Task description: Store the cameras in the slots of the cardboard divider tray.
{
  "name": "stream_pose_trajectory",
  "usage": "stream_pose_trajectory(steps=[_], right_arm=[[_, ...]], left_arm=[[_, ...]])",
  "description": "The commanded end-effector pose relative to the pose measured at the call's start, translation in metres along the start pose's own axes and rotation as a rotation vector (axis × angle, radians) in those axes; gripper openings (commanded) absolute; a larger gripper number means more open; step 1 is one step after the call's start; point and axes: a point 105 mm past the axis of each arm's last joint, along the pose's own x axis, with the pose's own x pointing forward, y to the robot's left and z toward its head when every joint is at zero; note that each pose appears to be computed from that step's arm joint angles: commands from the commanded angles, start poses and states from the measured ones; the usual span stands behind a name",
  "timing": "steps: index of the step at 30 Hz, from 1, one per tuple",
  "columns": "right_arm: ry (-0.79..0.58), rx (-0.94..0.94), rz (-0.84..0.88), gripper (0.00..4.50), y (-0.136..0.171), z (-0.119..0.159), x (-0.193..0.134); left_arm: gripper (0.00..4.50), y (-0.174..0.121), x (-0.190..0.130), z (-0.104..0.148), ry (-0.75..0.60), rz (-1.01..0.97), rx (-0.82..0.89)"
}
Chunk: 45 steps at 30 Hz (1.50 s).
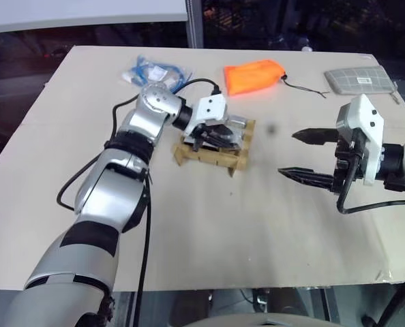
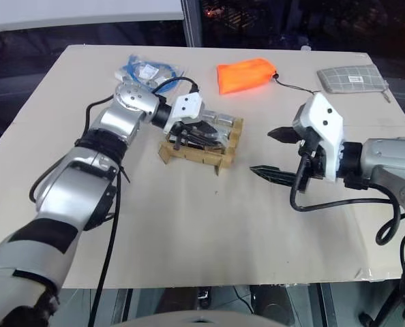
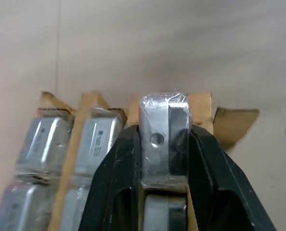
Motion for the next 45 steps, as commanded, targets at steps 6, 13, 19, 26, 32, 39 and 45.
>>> stream_pose_trajectory(steps=[6,13,19,26,32,39,45], right_arm=[[-0.017,-0.047,-0.066,4.43,0.000,0.009,-0.009],[-0.021,-0.051,-0.081,4.43,-0.002,0.008,-0.008],[-0.031,-0.062,-0.092,4.50,-0.006,0.011,-0.006],[-0.032,-0.066,-0.094,4.50,-0.007,0.010,-0.005],[-0.030,-0.054,-0.107,4.50,-0.007,0.004,-0.005],[-0.043,-0.044,-0.094,4.50,-0.008,0.000,0.000],[-0.061,-0.044,-0.070,4.50,-0.006,0.000,0.003]], left_arm=[[1.02,0.006,-0.003,-0.001,0.184,-0.071,0.084],[1.02,0.003,-0.005,-0.005,0.245,-0.113,0.061],[2.49,-0.002,-0.001,-0.006,0.218,-0.145,0.031],[4.41,0.011,-0.008,-0.006,0.136,0.015,-0.017],[4.41,0.033,-0.048,0.018,-0.171,0.249,-0.116],[4.41,0.002,-0.064,0.015,-0.295,0.204,-0.170],[4.41,-0.014,-0.063,0.022,-0.439,0.267,-0.267]])
